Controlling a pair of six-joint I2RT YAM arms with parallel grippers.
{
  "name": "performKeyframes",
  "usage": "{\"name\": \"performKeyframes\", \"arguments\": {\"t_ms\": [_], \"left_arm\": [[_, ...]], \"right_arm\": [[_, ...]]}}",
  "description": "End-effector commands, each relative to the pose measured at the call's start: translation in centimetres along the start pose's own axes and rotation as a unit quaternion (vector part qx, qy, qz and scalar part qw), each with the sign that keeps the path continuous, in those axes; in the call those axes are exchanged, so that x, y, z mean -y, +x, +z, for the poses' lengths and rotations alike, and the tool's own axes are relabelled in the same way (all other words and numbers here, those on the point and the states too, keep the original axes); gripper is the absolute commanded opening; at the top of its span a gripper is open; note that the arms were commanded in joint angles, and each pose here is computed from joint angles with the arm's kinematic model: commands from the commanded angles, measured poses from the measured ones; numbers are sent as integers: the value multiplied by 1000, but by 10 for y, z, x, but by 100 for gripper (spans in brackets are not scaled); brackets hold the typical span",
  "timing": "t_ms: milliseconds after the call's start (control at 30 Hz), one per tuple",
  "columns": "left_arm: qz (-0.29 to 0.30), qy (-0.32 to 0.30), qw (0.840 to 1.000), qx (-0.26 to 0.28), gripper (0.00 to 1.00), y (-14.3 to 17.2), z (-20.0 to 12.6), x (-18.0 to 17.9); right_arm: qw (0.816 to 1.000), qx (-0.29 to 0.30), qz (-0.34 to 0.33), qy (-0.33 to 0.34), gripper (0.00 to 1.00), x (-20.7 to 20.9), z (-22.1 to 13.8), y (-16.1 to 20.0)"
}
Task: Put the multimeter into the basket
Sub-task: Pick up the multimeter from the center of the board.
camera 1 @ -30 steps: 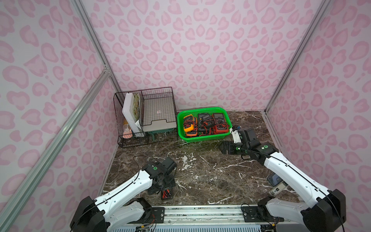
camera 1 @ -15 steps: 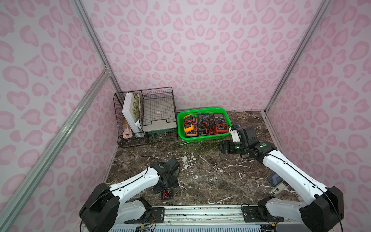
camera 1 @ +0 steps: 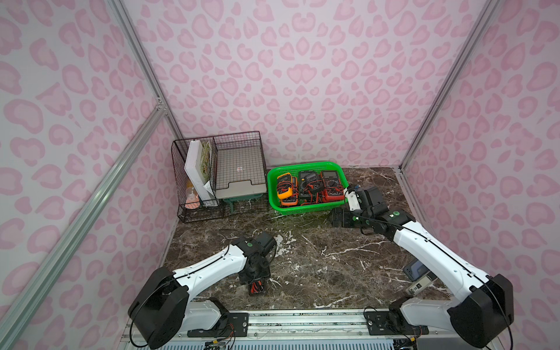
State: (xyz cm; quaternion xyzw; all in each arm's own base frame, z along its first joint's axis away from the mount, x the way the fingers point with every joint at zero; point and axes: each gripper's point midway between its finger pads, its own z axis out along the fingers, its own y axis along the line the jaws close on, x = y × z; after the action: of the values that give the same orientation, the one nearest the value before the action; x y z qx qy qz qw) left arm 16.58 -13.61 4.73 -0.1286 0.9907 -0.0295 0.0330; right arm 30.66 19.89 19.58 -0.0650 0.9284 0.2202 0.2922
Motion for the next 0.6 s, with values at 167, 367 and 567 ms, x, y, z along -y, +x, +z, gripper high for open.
{"name": "performKeyframes", "arguments": {"t_ms": [167,367,567], "left_arm": [[70,0,997,35,0,-42,-51,42],[113,5,992,55,0,-76,-83,79],[127,49,988,76,0,-109,-109,114]], "right_arm": [[1000,24,9,-9,99,-9,3,-24],[999,33,15,-8,99,-11,5,-37],[998,59,24,-4,99,-6,2,-56]]}}
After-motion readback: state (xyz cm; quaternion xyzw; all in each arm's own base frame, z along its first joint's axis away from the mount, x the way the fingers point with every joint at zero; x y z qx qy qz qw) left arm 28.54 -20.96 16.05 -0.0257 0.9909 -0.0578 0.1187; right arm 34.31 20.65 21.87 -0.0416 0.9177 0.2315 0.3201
